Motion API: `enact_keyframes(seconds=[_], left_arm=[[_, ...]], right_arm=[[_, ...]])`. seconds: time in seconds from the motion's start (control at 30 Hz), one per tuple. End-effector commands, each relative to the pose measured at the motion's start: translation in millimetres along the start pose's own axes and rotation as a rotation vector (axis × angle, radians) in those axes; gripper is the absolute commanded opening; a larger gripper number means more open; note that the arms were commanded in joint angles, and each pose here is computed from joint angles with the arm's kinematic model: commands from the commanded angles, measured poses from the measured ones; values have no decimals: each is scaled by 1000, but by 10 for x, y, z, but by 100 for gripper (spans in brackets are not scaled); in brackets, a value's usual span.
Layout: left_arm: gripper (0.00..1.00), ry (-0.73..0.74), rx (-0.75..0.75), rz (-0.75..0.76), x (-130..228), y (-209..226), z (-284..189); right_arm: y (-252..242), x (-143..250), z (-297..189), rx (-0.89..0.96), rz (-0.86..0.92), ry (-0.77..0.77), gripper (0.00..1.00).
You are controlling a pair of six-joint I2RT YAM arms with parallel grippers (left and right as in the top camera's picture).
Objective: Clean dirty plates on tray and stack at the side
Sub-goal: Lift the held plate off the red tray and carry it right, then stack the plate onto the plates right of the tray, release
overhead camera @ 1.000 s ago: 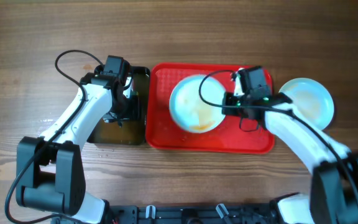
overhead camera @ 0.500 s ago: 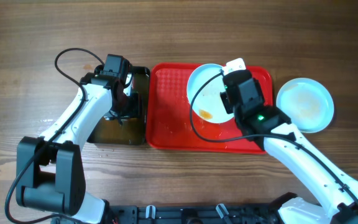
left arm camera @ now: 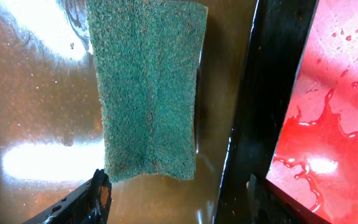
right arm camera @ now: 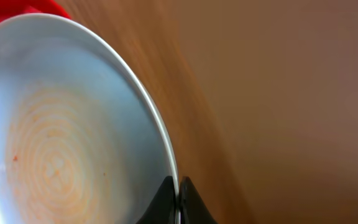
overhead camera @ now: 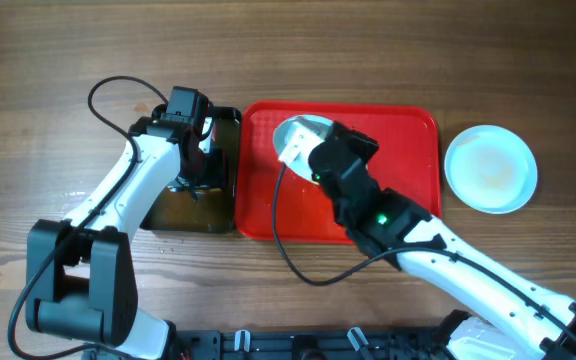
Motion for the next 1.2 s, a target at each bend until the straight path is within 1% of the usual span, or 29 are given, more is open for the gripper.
enact_keyframes(seconds=[0.0,0.13,0.2,0.27,0.3,0.37,0.4,0.5,0.67,0.77,0.83,0.93,1.03,1.17], left_arm=[[68,-9,20,-11,-27,-23,-31],[67,-13,22,-11,-34,-26,-31],[66,-15,23,-11,-38,-28,-31],[66,-16,23,-10,-40,-28,-31],[66,-16,23,-11,-40,-28,-31],[66,-15,23,-11,-39,-28,-31],[66,-15,23,-11,-39,-28,-31],[65,-15,23,-11,-39,-28,-31],[66,-15,23,-10,-39,-28,-31],[66,-15,23,-10,-38,-28,-31],[66,-15,23,-10,-39,-28,-31],[66,-16,22,-10,-39,-28,-31],[66,-15,23,-10,-38,-28,-31],[66,-15,23,-10,-39,-28,-31]], right_arm=[[-173,-50,-63,92,-108,18,4],[-325,-59,-83,174,-113,42,4],[-332,-61,-81,178,-69,38,4],[-359,8,-44,183,80,47,4],[-380,88,-6,186,182,65,4],[-404,391,110,190,456,146,4],[-404,536,152,195,560,188,4],[-343,1163,257,221,931,382,4],[-185,1993,304,144,1340,613,4],[-152,2416,266,117,1558,701,4],[-165,2652,236,97,1658,719,4],[-147,3005,103,165,1774,811,4],[-95,3325,-56,230,1828,903,4],[-76,3594,-212,303,1887,969,4]])
Point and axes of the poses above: each gripper's point midway between its finger pads, its own z axis out along the fingers, its own y axis along the line the jaws close on, x = y × z, the point moved 5 cm from there along -z, back along the fingers, and after that the axes turned 8 degrees about -z, right-handed, at the moved point
